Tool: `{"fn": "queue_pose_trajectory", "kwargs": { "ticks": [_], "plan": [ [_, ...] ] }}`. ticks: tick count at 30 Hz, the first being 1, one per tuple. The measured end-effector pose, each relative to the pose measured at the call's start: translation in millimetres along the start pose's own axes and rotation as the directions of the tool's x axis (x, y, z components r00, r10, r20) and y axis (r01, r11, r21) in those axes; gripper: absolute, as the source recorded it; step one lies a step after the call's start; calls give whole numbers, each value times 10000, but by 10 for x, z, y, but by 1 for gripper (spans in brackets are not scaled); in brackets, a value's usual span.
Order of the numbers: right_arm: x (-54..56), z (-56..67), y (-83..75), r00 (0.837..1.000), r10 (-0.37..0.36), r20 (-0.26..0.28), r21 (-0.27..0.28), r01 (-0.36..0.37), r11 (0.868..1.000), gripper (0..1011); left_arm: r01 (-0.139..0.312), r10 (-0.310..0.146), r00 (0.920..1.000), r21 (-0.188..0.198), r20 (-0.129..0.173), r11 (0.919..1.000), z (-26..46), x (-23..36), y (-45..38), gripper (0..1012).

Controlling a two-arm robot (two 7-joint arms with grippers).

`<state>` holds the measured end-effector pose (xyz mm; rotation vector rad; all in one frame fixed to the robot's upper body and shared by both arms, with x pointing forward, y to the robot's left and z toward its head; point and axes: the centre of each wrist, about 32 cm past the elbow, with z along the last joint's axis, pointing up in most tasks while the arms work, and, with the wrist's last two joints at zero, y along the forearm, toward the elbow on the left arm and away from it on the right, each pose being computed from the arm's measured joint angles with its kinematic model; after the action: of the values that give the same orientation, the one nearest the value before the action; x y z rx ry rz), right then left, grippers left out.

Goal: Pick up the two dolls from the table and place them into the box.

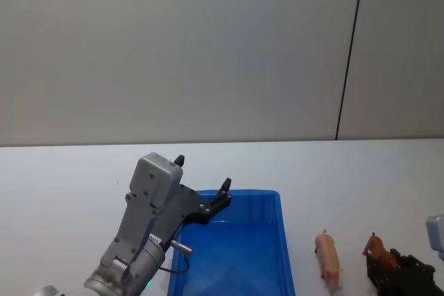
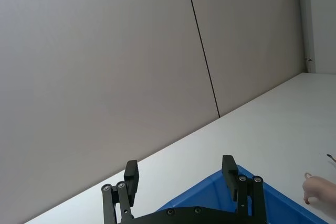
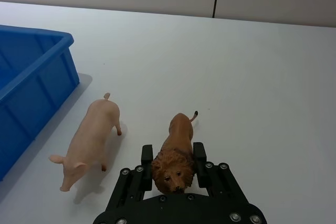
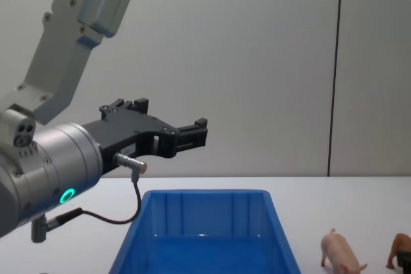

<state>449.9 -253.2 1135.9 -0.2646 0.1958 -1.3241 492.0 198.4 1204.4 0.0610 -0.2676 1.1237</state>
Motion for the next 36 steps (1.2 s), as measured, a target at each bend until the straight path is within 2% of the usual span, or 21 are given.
{"fn": "queue_pose_trajectory", "kwargs": {
  "ticks": [2,8,17,21,28,35,36],
  "plan": [
    [-4,7,-2,10000,-5,66,48,5,10000,430,0,0,10000,1,0,10000,0,0,0,1001],
    [-34,75,-29,9995,-28,300,363,17,9993,430,-1,1,10000,0,1,10000,0,0,0,1001],
    [-98,274,-88,9966,247,789,1254,-345,9915,430,-1,1,10000,0,0,10000,0,0,0,1001],
    [-128,378,-94,9932,628,981,1696,-789,9823,430,0,0,10000,1,0,10000,0,0,0,1001],
    [-176,491,-62,9848,1293,1156,2127,-1517,9653,430,0,0,10000,0,0,10000,0,0,0,1001],
    [-243,584,27,9665,2204,1318,2393,-2468,9390,430,-1,1,10000,1,0,10000,0,0,0,1001],
    [-262,601,56,9603,2441,1350,2423,-2709,9316,430,0,0,10000,1,0,10000,0,0,0,1001]
  ]
}}
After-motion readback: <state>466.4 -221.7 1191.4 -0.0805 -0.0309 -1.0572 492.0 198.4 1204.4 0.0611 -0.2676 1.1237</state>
